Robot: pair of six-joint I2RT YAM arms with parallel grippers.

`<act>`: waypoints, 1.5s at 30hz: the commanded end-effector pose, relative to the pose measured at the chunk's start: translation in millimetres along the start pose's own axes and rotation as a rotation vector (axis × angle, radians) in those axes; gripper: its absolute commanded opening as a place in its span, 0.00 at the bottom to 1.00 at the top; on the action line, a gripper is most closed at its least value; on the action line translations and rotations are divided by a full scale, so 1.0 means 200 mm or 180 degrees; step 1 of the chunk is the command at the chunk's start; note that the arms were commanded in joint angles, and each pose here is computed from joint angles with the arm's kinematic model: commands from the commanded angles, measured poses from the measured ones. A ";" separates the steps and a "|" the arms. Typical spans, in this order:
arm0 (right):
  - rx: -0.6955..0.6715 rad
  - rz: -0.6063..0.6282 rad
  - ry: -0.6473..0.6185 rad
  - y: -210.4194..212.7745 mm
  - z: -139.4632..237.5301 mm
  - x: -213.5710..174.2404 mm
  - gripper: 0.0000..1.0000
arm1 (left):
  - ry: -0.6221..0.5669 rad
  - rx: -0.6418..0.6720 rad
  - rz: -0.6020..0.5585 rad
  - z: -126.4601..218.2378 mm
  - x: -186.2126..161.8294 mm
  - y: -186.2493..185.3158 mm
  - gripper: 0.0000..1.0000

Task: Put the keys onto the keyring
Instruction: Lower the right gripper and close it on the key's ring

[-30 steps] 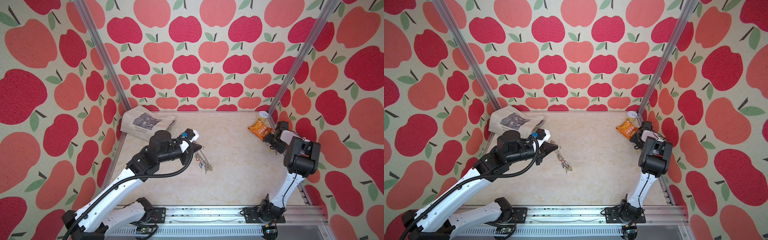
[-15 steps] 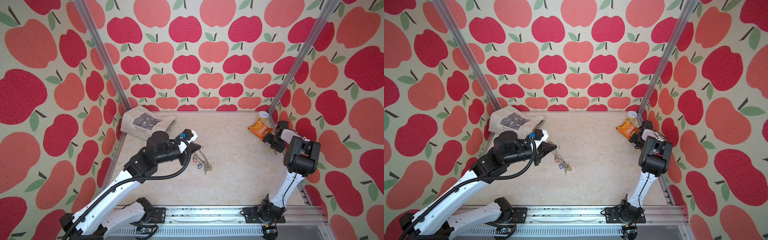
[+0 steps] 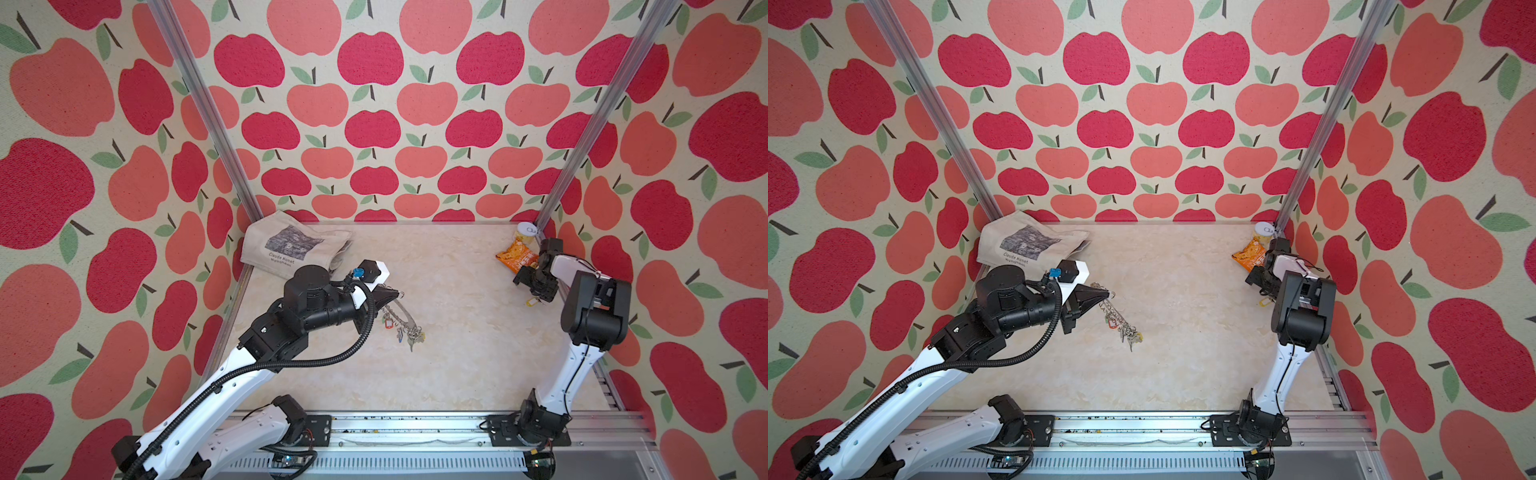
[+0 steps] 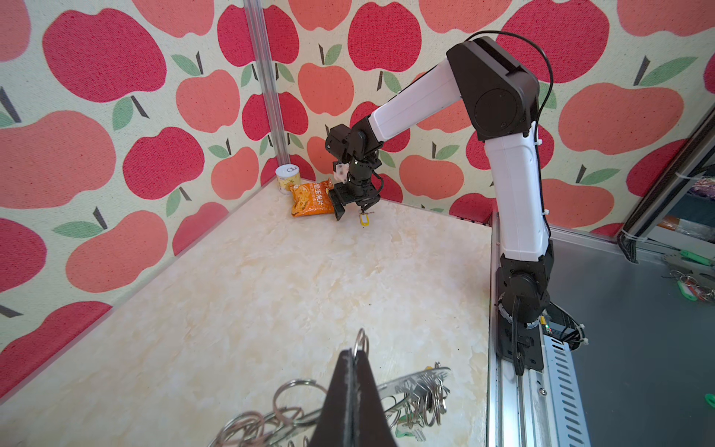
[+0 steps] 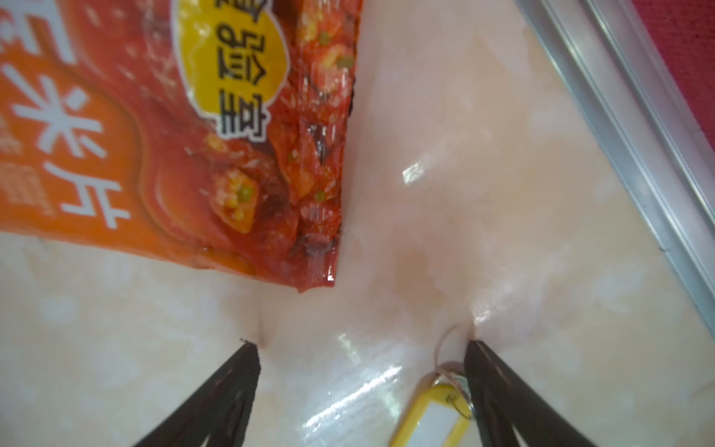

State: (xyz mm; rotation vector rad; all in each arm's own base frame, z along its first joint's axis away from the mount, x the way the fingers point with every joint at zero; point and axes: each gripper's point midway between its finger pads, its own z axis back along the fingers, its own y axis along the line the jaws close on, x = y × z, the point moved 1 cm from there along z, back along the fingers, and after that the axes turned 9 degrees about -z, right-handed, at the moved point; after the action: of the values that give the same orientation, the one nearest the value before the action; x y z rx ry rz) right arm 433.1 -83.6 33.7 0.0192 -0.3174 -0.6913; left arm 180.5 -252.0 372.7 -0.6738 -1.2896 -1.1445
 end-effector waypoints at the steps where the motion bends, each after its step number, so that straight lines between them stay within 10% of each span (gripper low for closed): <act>1: 0.0056 0.0101 0.0358 0.03 -0.01 -0.17 0.86 | -0.0104 0.0067 -0.0085 0.04 0.05 0.01 0.00; 15: -0.0191 0.0840 0.0103 -0.08 0.08 -0.14 0.76 | -0.0124 0.0103 -0.0121 0.07 0.04 0.00 0.00; 45: -0.0159 0.0673 0.0022 -0.18 0.12 -0.10 0.29 | -0.0147 0.0091 -0.0130 0.09 0.02 0.02 0.00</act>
State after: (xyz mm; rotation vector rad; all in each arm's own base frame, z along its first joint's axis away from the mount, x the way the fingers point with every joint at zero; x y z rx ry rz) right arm 388.3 -97.3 37.4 -0.0820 -0.2606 -0.4786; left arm 177.7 -234.2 369.0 -0.6402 -1.3151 -1.1364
